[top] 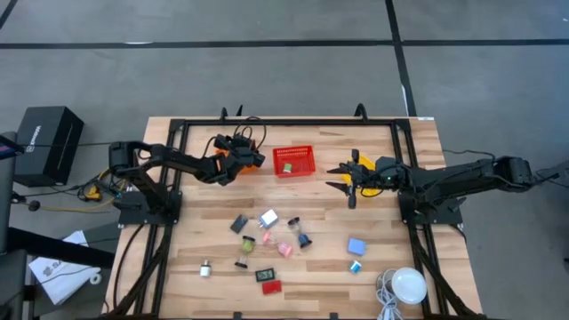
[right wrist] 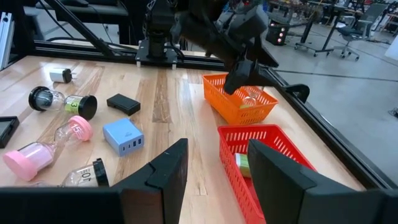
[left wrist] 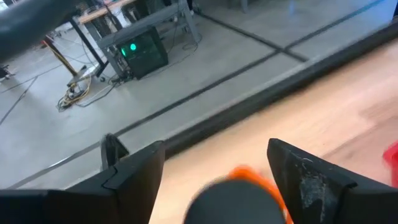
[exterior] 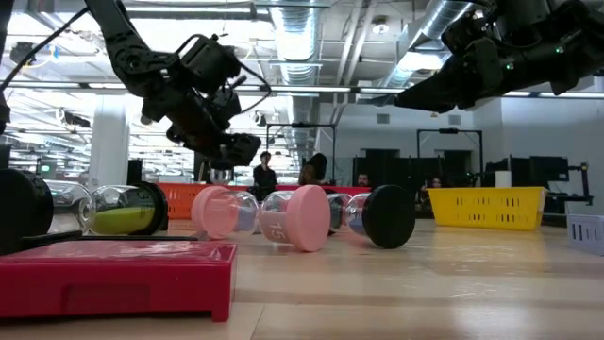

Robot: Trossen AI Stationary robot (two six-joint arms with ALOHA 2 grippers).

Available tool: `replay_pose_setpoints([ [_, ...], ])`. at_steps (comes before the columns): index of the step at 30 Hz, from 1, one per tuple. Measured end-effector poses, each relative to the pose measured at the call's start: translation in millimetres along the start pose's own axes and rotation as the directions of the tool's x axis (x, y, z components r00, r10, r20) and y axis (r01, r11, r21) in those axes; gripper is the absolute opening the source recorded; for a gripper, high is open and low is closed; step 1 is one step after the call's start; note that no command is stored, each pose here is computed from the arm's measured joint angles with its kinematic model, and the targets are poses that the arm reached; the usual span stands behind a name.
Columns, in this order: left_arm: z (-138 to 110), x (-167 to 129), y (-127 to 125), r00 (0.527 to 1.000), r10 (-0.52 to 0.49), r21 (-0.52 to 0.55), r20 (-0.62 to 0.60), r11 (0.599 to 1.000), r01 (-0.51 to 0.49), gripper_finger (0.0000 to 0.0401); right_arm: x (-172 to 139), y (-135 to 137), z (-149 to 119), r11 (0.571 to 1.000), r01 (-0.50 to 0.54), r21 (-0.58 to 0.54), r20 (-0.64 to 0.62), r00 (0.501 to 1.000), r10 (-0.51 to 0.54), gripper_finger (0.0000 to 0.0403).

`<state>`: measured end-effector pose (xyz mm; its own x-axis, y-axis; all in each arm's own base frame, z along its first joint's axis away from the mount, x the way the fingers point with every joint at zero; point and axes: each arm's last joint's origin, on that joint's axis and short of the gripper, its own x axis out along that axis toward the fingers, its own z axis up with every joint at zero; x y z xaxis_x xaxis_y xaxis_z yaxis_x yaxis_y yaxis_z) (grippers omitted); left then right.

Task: Pick & Place Office items
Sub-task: Put the top black digital clock into the yellow bin

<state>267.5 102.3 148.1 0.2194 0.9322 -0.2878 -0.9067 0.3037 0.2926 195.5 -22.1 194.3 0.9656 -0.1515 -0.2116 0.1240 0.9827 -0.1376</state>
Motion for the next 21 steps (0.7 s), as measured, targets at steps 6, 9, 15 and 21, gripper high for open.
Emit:
replay_pose_setpoints([
  [6, 23, -16, 10, 0.998, -0.027, -0.03, 0.062, 0.999, 0.029, 0.0285, 0, 0, 0, 1.0, 0.0, 0.0, 0.001, 1.0, 0.0, 0.0159],
  [9, 39, -35, 16, 0.99, -0.074, -0.057, 0.118, 0.995, 0.081, 0.0285, 0, 0, 0, 1.0, 0.0, 0.001, 0.002, 1.0, 0.0, 0.0159],
  [15, 67, -82, 26, 0.91, -0.33, -0.112, 0.25, 0.924, 0.366, 0.0285, 0, 1, 0, 0.997, -0.005, 0.083, 0.004, 1.0, 0.004, 0.0159],
  [21, 72, -121, 24, 0.755, -0.58, -0.049, 0.305, 0.782, 0.621, 0.0285, -1, 11, 3, 0.996, -0.058, 0.075, 0.027, 0.998, 0.056, 0.018],
])
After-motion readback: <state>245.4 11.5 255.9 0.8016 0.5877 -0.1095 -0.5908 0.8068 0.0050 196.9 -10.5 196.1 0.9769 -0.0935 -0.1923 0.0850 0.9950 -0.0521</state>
